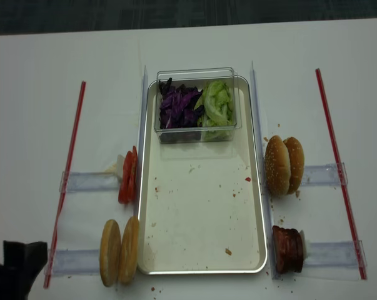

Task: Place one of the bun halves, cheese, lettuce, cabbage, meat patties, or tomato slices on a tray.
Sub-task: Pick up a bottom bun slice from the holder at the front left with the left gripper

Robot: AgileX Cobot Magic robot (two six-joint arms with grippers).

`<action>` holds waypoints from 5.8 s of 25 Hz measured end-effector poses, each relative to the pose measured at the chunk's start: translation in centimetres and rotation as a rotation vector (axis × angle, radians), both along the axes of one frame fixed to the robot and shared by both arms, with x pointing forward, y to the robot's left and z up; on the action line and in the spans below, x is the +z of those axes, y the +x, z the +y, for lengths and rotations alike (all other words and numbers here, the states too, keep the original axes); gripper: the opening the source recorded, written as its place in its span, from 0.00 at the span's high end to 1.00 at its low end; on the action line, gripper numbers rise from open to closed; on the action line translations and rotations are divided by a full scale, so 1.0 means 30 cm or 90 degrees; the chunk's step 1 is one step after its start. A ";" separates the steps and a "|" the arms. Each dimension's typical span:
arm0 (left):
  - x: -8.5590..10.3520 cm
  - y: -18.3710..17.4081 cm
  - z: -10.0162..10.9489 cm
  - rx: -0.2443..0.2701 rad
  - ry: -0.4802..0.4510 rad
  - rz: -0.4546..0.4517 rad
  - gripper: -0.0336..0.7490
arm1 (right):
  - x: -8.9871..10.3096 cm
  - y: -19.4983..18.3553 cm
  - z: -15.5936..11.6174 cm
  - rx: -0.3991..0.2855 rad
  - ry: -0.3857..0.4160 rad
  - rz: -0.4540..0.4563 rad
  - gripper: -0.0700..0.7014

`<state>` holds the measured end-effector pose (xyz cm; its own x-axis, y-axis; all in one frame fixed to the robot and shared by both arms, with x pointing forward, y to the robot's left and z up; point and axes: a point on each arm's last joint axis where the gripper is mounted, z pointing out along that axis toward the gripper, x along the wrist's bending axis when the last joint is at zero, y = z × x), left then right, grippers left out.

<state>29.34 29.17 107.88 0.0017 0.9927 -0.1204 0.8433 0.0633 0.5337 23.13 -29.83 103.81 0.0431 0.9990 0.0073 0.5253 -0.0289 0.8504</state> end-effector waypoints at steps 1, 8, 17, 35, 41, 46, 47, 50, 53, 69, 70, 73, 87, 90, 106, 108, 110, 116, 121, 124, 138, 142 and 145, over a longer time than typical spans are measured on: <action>0.003 0.017 -0.006 -0.008 -0.004 0.013 0.09 | 0.000 0.000 0.000 0.000 0.000 0.000 0.00; 0.026 0.150 -0.030 -0.035 0.002 0.087 0.15 | 0.000 0.000 0.000 0.000 0.000 0.000 0.00; -0.053 0.291 -0.050 -0.049 0.016 0.214 0.22 | 0.000 0.000 0.000 0.000 0.000 0.000 0.00; -0.083 0.317 -0.129 -0.085 -0.031 0.263 0.23 | 0.000 0.000 0.000 0.000 0.000 0.000 0.00; -0.101 0.309 -0.240 -0.123 -0.027 0.305 0.23 | 0.000 0.000 0.000 0.000 0.000 0.000 0.00; -0.117 0.333 -0.345 -0.156 -0.008 0.346 0.23 | 0.000 0.000 0.000 0.000 0.000 0.000 0.00; -0.118 0.344 -0.362 -0.159 -0.005 0.351 0.23 | 0.000 0.000 0.000 0.000 0.000 0.000 0.00; -0.121 0.369 -0.406 -0.169 0.001 0.359 0.23 | 0.000 0.000 0.000 0.000 0.000 0.000 0.00; -0.141 0.387 -0.427 -0.157 0.006 0.376 0.23 | 0.000 0.000 0.000 0.000 0.000 0.000 0.00; -0.222 0.425 -0.458 -0.140 0.030 0.436 0.35 | 0.000 0.000 0.000 0.000 0.000 0.000 0.00; -0.228 0.429 -0.461 -0.139 0.032 0.440 0.35 | 0.000 0.000 0.000 0.000 0.000 0.000 0.00; -0.256 0.441 -0.469 -0.136 0.040 0.455 0.36 | 0.000 0.000 0.000 0.000 0.000 0.000 0.00; -0.344 0.491 -0.490 -0.131 0.074 0.463 0.36 | 0.000 0.000 0.000 -0.001 0.001 0.000 0.00; -0.358 0.496 -0.491 -0.130 0.082 0.469 0.36 | 0.000 0.000 0.000 -0.001 0.001 0.000 0.00; -0.368 0.507 -0.472 -0.098 0.129 0.465 0.73 | 0.000 0.000 0.000 -0.001 0.001 0.000 0.00; -0.368 0.507 -0.471 -0.097 0.131 0.467 0.76 | 0.000 0.000 0.000 -0.001 0.001 0.000 0.00; -0.368 0.507 -0.470 -0.098 0.134 0.467 0.79 | 0.000 0.000 0.000 -0.001 0.001 0.000 0.00; -0.368 0.508 -0.466 -0.100 0.143 0.465 0.85 | 0.000 0.000 0.000 -0.001 0.001 0.000 0.00; -0.368 0.507 -0.465 -0.100 0.144 0.466 0.86 | 0.000 0.000 0.000 -0.001 0.001 0.000 0.00; -0.368 0.507 -0.465 -0.099 0.145 0.467 0.86 | 0.000 0.000 0.000 -0.001 0.001 0.000 0.00; -0.365 0.503 -0.462 -0.099 0.151 0.477 0.86 | 0.000 0.000 0.000 -0.001 0.001 0.000 0.00; -0.335 0.526 -0.478 -0.101 0.139 0.457 0.86 | 0.000 0.000 0.000 -0.001 0.001 0.000 0.00; -0.305 0.547 -0.493 -0.104 0.128 0.437 0.86 | 0.000 0.000 0.000 0.000 0.000 0.000 0.00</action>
<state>45.74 14.38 98.74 0.1407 0.9894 0.0363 0.9823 -0.1350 -0.1300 23.13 -29.83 103.81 0.0431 0.9990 0.0073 0.5253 -0.0289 0.8504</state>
